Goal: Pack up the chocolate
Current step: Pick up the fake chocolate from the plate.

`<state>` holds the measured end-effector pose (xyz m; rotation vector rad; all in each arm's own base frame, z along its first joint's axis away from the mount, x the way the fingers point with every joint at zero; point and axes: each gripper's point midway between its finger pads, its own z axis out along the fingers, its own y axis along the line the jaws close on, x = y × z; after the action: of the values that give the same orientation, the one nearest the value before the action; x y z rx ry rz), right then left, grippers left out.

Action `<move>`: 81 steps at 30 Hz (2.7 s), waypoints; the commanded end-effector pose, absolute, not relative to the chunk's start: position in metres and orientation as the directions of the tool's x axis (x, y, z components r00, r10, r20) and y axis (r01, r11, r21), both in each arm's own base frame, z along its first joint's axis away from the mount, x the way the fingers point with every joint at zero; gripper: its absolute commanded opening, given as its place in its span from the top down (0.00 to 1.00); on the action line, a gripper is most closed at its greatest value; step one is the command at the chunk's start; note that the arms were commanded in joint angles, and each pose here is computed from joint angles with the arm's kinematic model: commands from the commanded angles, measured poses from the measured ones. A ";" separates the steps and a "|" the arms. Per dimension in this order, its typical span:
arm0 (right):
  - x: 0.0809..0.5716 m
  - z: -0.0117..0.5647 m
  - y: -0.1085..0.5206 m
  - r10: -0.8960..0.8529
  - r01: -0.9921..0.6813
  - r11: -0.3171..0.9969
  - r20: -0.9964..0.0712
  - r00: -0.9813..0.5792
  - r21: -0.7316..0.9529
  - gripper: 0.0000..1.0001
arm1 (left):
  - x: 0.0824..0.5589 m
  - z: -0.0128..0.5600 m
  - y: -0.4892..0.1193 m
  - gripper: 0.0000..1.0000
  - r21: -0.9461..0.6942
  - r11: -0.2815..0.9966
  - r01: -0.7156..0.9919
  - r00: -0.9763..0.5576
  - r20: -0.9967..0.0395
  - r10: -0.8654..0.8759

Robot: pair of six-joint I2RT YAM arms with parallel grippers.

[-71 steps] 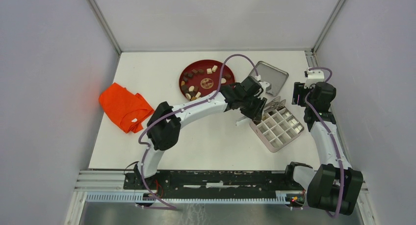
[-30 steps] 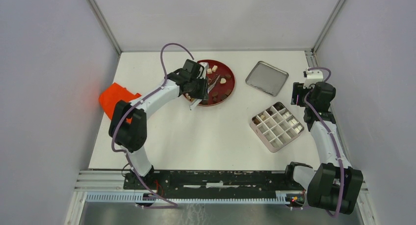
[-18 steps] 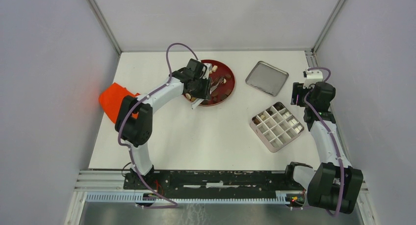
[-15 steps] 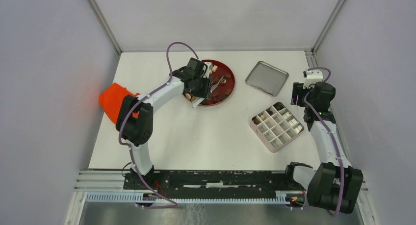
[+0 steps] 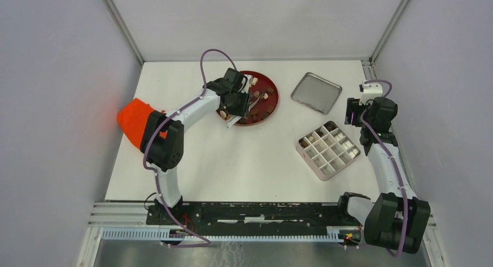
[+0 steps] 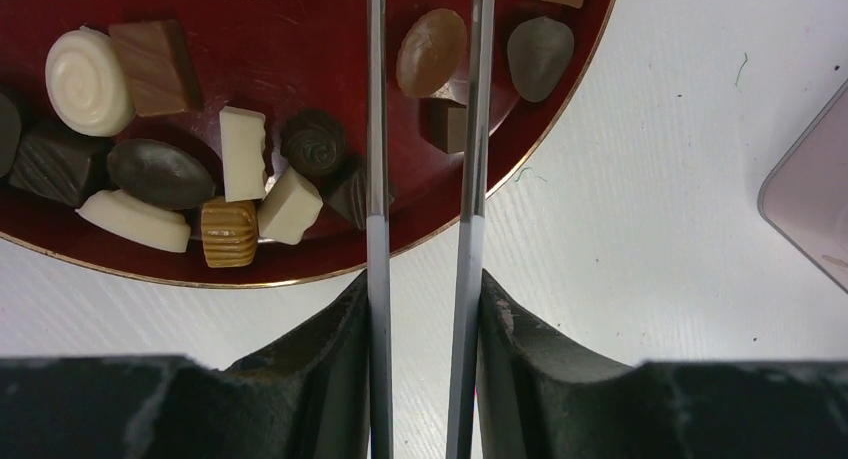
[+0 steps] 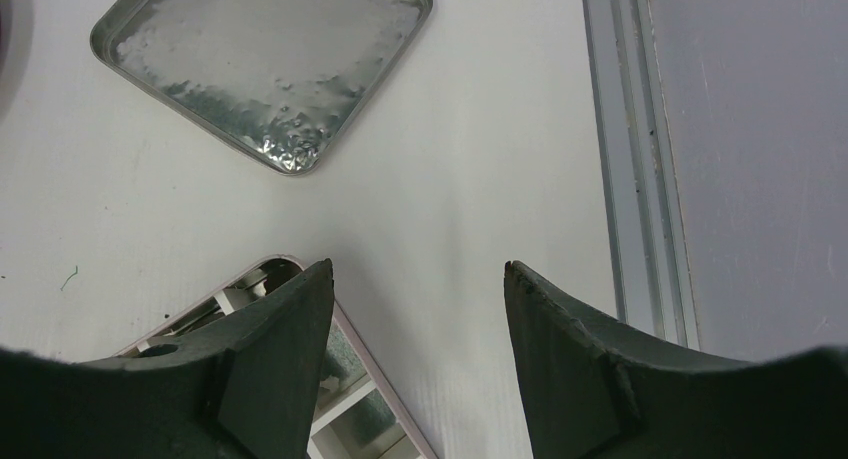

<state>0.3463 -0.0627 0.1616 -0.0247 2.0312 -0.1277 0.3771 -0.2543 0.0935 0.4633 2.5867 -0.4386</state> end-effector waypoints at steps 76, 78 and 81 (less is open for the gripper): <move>0.351 0.169 -0.060 -0.090 0.022 0.994 -0.900 -0.426 -0.110 0.31 | 0.382 0.150 -0.276 0.98 -0.207 0.863 0.462 -0.767 -0.582 0.271; 0.351 0.169 -0.060 -0.090 0.024 0.994 -0.900 -0.426 -0.110 0.31 | 0.376 0.156 -0.275 0.98 -0.217 0.858 0.465 -0.760 -0.595 0.261; 0.351 0.169 -0.060 -0.089 0.021 0.994 -0.900 -0.427 -0.109 0.31 | 0.363 0.162 -0.274 0.98 -0.246 0.846 0.473 -0.758 -0.604 0.248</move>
<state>0.3468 -0.0611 0.1600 -0.0297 2.0355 -0.1238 0.3708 -0.2650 0.1206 0.5232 2.5746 -0.4191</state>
